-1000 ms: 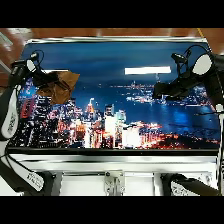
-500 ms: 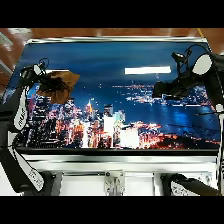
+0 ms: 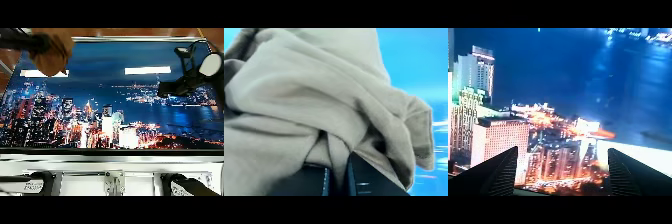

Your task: Fold the shirts.

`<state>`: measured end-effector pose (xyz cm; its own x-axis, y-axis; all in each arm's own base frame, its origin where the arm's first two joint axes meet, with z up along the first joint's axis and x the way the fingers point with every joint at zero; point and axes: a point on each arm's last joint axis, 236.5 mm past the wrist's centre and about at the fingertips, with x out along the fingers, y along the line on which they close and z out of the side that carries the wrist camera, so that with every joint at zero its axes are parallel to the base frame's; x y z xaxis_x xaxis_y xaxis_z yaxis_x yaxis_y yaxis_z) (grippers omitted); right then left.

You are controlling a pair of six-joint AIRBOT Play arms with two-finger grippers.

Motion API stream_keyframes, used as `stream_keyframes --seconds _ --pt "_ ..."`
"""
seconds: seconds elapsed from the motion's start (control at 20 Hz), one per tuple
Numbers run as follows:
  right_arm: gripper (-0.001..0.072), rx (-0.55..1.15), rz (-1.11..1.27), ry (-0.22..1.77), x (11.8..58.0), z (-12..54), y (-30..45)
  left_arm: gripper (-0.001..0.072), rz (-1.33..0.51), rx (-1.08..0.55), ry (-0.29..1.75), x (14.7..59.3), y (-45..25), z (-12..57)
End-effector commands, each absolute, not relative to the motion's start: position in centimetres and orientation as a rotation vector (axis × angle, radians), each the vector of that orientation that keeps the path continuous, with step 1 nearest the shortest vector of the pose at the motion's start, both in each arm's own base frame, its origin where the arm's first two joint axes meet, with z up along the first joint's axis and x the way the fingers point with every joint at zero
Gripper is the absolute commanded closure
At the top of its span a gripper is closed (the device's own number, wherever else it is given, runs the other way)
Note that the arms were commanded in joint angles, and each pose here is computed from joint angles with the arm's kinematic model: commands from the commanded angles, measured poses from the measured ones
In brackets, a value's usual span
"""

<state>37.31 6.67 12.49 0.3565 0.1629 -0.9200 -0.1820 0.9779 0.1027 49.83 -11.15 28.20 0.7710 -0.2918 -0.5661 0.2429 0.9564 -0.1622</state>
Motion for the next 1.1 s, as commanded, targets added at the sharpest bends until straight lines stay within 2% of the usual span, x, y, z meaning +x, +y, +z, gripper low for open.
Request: stream_keyframes --seconds 0.0,0.05,0.2,0.35,0.5,0.6,0.75,0.8,0.85,0.9,1.05 --pt "0.0038 -0.084 0.181 1.043 35.4 17.6 4.9 0.0673 -0.475 -0.041 0.509 38.6 -17.1 36.6" --pt "0.0038 -0.122 0.123 0.953 33.4 20.9 3.1 0.0673 -0.602 -0.032 0.580 33.8 -21.5 35.4" --pt "0.0038 -0.165 0.037 0.889 29.7 24.0 0.6 0.0673 -0.782 0.016 0.744 28.6 -29.1 29.6" --pt "0.0038 -0.179 -0.015 0.974 25.4 23.8 -1.0 0.0673 -0.877 0.037 0.922 24.2 -36.1 20.2" --pt "0.0038 -0.175 -0.016 1.071 23.2 22.7 -1.2 0.0673 -0.871 0.027 1.070 20.6 -40.1 9.2" --pt "0.0038 -0.168 -0.011 1.061 23.4 22.7 -1.0 0.0672 -0.819 0.005 1.191 18.8 -40.6 2.7" --pt "0.0040 -0.126 -0.009 1.050 24.1 22.2 -0.4 0.0661 -0.771 -0.002 1.314 17.9 -40.9 -2.3" --pt "0.0040 -0.113 0.008 1.062 24.3 21.4 0.1 0.0458 -0.763 -0.014 1.332 18.0 -41.0 -2.7" --pt "0.0040 -0.104 0.022 1.075 24.5 20.7 0.5 0.0013 -0.752 -0.043 1.343 18.4 -41.2 -2.7" --pt "0.0040 -0.099 0.033 1.083 24.8 19.8 0.8 -0.0007 -0.723 -0.083 1.354 19.2 -40.9 -2.3" --pt "0.0039 -0.108 0.032 1.084 26.2 17.6 0.8 -0.0007 -0.685 -0.066 1.369 22.6 -37.6 0.2"
